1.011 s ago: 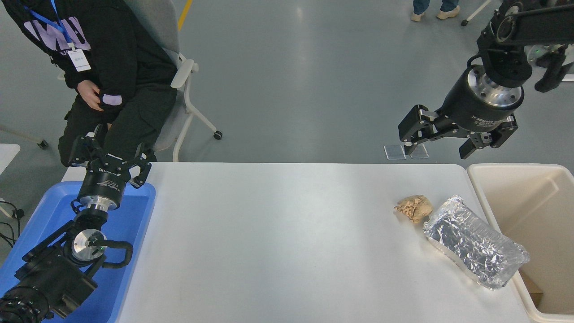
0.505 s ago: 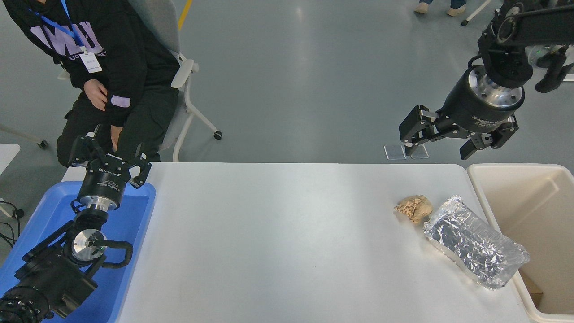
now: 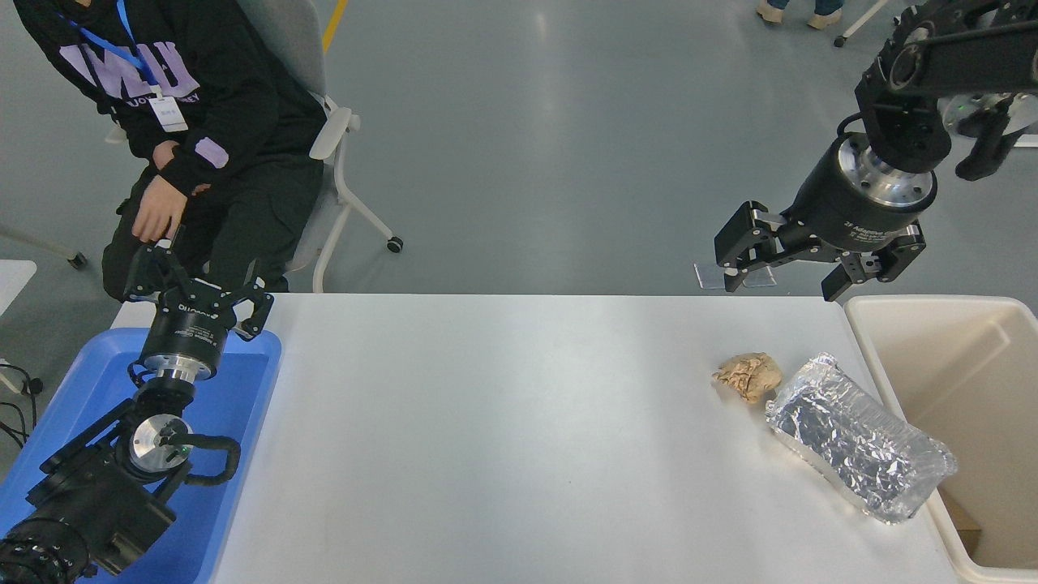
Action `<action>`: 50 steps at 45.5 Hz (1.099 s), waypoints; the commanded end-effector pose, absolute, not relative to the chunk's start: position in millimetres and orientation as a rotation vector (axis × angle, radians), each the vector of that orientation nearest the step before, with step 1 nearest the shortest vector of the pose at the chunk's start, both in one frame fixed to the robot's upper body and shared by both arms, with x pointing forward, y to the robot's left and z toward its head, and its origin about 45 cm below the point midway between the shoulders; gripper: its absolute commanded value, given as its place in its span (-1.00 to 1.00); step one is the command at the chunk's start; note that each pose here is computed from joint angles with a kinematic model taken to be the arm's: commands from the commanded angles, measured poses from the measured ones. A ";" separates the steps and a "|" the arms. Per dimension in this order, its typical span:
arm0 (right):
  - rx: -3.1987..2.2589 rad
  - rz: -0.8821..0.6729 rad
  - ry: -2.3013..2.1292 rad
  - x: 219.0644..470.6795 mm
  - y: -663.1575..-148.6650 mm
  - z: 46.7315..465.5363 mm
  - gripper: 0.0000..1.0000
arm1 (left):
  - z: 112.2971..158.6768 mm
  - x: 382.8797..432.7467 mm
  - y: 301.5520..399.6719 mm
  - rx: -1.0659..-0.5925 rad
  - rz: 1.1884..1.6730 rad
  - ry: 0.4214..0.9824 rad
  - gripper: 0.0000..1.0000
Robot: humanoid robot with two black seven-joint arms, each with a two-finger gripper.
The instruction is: Pick up foil plate and place in dustbin
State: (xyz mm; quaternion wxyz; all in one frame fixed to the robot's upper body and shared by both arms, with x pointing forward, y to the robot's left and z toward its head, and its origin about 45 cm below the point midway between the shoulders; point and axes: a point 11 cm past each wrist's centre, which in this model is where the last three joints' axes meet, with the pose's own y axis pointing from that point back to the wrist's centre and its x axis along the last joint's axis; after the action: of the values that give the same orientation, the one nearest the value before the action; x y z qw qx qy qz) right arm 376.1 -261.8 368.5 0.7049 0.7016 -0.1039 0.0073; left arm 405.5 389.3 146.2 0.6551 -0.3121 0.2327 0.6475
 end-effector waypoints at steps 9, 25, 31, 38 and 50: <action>1.493 -0.259 -0.336 341.3 -371.9 321.1 1.00 | 146.1 405.4 389.6 -0.707 1.469 0.528 0.98; 1.362 -0.283 -0.664 313.6 -458.2 249.7 1.00 | 146.1 405.4 389.6 -0.707 1.469 0.528 0.98; 1.305 -0.288 -0.702 309.7 -481.0 213.6 1.00 | 146.3 405.5 389.2 -0.708 1.468 0.528 0.98; 1.319 -0.317 -0.705 303.4 -483.5 175.0 1.00 | 146.9 406.0 389.0 -0.709 1.467 0.527 0.98; 1.298 -0.295 -0.718 294.4 -493.6 134.8 1.00 | 147.0 406.0 389.0 -0.709 1.467 0.527 0.98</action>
State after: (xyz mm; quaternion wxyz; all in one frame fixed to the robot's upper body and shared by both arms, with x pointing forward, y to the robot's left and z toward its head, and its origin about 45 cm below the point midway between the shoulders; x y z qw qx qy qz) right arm 307.9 -478.1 172.8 0.7194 0.6034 -0.3141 -0.1404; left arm 405.8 389.1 146.6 0.6552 -0.3124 0.2325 0.6473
